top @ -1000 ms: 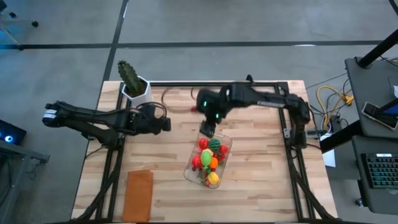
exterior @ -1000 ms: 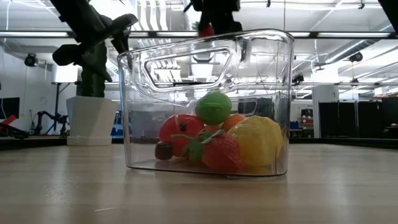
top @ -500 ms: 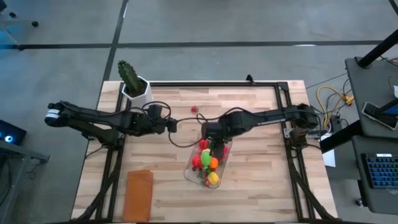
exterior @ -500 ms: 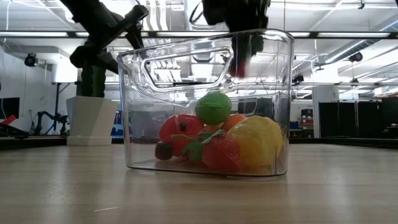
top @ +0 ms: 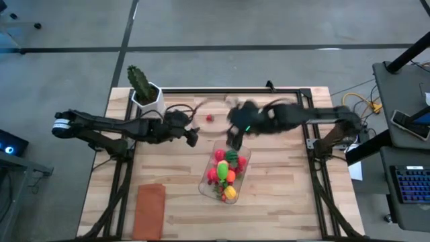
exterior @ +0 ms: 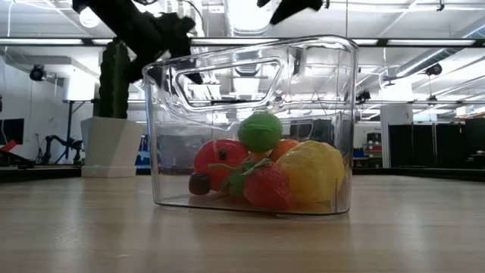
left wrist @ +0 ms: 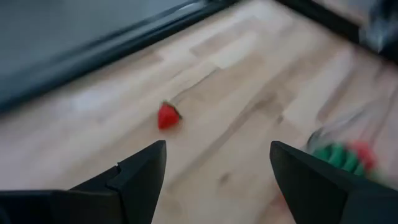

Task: Pick and placing Produce into tupperware
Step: Put the red strawberry into the transparent bin

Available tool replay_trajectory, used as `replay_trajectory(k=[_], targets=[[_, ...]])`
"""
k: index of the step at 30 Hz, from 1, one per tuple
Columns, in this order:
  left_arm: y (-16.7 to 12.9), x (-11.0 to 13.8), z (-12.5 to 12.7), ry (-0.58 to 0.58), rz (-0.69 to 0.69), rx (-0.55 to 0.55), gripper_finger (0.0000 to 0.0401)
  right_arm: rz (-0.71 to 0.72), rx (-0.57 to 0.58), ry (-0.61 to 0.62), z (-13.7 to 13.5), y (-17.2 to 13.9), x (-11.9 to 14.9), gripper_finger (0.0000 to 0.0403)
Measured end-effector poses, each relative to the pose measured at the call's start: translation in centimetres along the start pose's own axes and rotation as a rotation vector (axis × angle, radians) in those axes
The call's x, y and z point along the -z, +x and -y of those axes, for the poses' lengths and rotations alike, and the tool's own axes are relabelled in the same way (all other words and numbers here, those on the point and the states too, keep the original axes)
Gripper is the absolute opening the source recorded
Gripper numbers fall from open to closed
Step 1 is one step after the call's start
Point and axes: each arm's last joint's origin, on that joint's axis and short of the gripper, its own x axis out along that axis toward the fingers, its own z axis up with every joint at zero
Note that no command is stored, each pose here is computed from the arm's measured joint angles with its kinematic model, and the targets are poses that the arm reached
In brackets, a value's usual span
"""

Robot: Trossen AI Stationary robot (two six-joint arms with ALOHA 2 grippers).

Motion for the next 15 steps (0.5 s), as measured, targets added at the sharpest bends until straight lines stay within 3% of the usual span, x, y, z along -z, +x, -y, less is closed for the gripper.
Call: replay_trajectory(k=[2, 5, 10, 15], targets=[[1.3, -0.4, 0.0, 0.146, 0.015, 0.032, 0.0271, 0.065, 0.044, 0.054, 2.0, -1.9, -0.8, 0.0283], [4.0, -1.0, -0.8, 0.249, -0.021, 0.094, 0.0271, 0.123, 0.081, 0.169, 4.9, -4.3, -1.4, 0.0282], [8.9, -1.0, -3.9, 0.246, -0.153, 0.146, 0.0271, 0.180, 0.138, 0.312, 9.1, -7.9, -0.8, 0.0279], [12.1, -1.5, -6.1, 0.273, -0.141, 0.228, 0.0271, 0.222, 0.182, 0.377, 11.0, -9.5, 0.0, 0.0283]])
